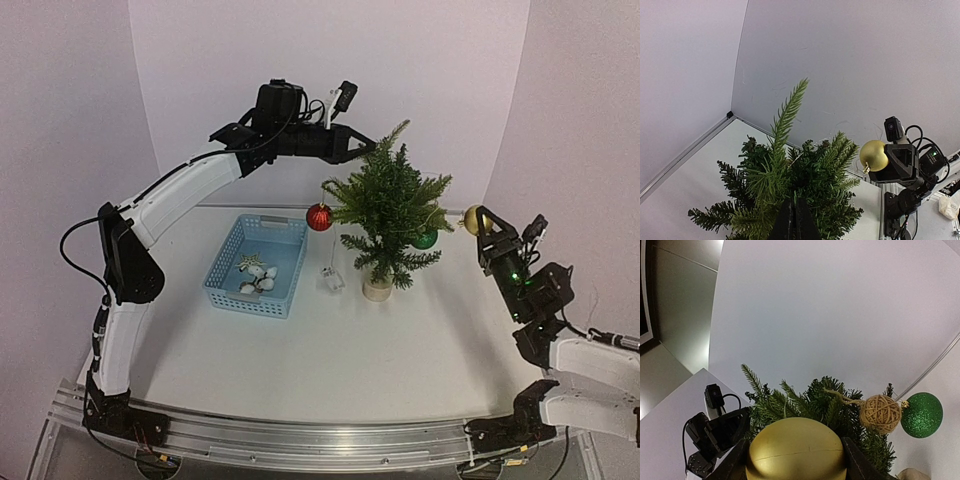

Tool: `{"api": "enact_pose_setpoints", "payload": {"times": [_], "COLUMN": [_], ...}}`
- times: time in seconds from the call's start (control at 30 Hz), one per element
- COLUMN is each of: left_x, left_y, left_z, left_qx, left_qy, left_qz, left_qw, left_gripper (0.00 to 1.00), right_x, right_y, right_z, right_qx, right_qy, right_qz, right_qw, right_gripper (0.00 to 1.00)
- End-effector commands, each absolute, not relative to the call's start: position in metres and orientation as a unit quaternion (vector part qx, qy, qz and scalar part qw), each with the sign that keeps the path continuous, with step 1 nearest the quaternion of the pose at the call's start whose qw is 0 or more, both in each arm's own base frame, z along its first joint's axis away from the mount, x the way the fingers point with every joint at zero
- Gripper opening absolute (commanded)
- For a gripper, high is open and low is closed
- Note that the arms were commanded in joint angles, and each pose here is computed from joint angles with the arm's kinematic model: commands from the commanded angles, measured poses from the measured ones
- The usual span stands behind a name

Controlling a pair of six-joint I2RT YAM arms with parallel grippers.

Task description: Decorate the small christmas tree

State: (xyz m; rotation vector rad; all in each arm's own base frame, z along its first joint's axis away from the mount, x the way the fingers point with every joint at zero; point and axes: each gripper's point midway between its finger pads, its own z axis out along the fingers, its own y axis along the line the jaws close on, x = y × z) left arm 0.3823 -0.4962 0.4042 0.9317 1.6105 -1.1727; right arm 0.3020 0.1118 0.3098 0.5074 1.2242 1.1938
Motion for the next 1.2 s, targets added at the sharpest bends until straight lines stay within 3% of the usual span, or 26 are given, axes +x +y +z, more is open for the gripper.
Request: {"api": "enact_pose_setpoints", "payload": {"times": [0.0,1.17], "left_x": [0.377,0.382], "left_y": [-0.493,-0.488], "left_z": [0.389,0.389], "left_qx": [0.382,0.378], "left_qy": [0.672,0.674], "left_qz": [-0.472,-0.472], "left_qw": [0.424,0.425], "left_gripper": [0.00,0.00], "right_x": [0.301,0.302], "right_y": [0.115,0.118], "right_z": [0.309,0.318], "right_qx": [0.212,0.200], "right_qy": [0.535,0.545], "right_qz": [0.529,0.518], "right_qw": [0.624,0.628], "right_gripper": [0.00,0.00]}}
